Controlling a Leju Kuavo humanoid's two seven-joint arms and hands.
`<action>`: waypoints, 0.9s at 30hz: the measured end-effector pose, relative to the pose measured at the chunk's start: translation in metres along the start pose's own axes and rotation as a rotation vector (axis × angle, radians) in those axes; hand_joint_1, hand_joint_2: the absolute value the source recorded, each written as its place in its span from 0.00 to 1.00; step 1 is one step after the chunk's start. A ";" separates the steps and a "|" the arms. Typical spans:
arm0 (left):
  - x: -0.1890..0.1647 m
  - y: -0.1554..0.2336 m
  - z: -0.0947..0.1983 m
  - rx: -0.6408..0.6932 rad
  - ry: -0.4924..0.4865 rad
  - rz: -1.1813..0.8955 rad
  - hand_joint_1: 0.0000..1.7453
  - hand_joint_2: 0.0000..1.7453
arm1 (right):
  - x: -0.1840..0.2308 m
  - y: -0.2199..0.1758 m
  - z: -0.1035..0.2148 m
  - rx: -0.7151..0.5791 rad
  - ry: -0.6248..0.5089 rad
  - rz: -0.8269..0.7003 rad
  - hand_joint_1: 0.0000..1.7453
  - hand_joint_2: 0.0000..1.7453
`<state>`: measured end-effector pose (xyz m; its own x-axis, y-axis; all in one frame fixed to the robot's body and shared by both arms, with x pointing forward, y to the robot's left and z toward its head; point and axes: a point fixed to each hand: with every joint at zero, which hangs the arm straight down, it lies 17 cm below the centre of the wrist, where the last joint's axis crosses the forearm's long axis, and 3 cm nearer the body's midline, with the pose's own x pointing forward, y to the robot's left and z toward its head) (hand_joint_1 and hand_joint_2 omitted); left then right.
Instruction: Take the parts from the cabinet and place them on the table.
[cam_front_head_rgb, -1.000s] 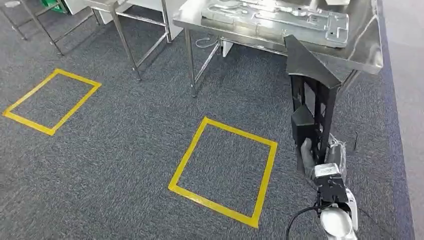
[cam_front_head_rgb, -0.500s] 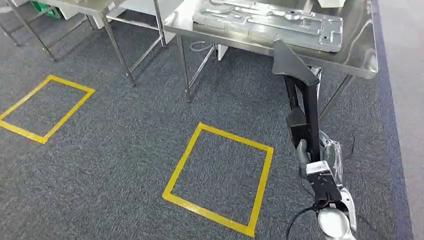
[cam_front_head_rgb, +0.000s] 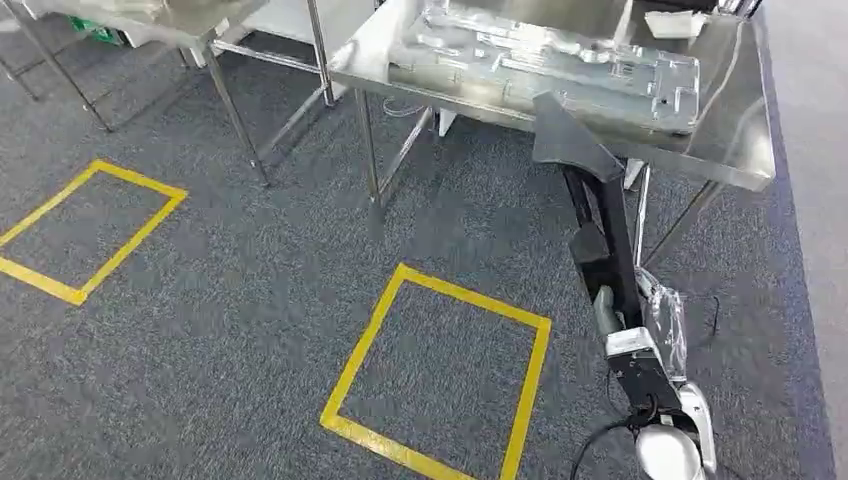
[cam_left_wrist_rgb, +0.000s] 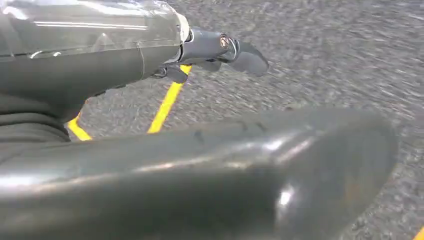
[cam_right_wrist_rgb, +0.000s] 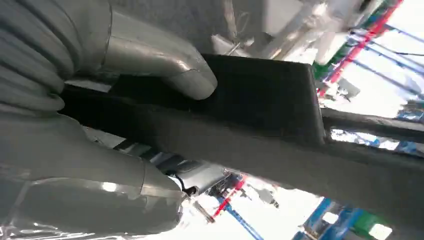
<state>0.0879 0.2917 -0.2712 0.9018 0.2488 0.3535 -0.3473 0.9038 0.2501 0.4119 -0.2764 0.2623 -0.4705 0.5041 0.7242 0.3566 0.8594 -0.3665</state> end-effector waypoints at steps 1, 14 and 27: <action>0.001 -0.001 0.000 -0.003 -0.003 0.000 0.00 0.00 | 0.001 -0.003 0.000 -0.006 -0.003 0.003 1.00 1.00; -0.006 0.008 -0.002 -0.010 0.004 -0.013 0.00 0.00 | -0.002 -0.018 0.000 -0.032 -0.002 0.000 1.00 1.00; 0.000 -0.001 -0.001 -0.039 -0.006 -0.020 0.00 0.00 | 0.002 -0.026 0.001 -0.028 -0.014 0.027 1.00 1.00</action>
<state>0.0891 0.2908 -0.2722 0.9067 0.2284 0.3546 -0.3189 0.9214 0.2220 0.4016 -0.2975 0.2724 -0.4710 0.5287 0.7061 0.3920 0.8426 -0.3694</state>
